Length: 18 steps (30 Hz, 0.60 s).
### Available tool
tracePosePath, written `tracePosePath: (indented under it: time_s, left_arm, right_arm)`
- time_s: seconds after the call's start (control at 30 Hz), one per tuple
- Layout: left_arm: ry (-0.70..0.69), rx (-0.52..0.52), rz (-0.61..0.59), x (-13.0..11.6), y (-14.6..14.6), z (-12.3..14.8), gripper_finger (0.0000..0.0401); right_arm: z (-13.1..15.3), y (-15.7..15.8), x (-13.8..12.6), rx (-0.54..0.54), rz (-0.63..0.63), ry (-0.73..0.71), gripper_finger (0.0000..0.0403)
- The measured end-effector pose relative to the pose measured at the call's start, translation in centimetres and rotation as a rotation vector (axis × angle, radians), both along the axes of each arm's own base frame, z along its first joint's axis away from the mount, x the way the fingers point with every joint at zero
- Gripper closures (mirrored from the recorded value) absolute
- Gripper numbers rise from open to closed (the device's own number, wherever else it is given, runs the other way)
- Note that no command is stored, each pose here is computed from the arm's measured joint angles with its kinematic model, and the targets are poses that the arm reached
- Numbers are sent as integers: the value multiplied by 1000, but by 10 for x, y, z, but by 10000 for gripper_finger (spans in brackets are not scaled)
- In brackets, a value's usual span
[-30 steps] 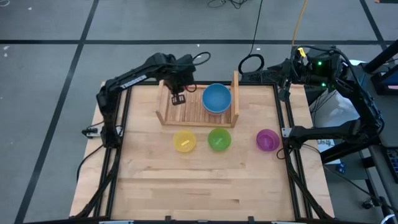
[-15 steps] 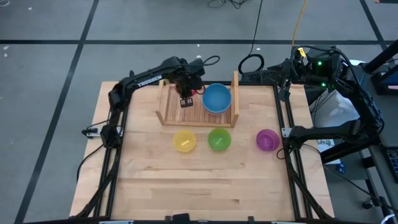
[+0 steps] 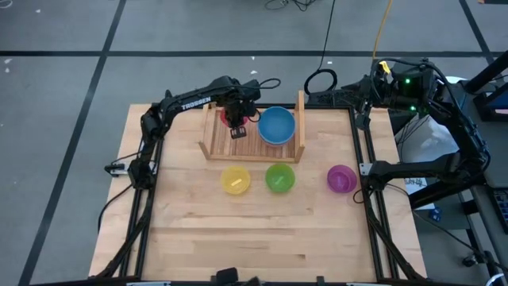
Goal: Place and stack bowls onto a shelf
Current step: Put the red bowl on the shelf
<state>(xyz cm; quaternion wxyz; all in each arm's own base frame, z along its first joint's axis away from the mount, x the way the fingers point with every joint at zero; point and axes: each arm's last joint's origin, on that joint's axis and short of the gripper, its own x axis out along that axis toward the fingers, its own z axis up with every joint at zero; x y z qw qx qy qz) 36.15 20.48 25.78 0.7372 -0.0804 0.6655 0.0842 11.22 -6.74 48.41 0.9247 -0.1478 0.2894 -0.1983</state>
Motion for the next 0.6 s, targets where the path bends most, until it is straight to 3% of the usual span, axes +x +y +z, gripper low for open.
tracePosePath:
  time_s: [0.6]
  left_arm:
    - [-25,-86,41,-3,-4,-67,398]
  right_arm:
    - [0,0,0,-2,1,-1,282]
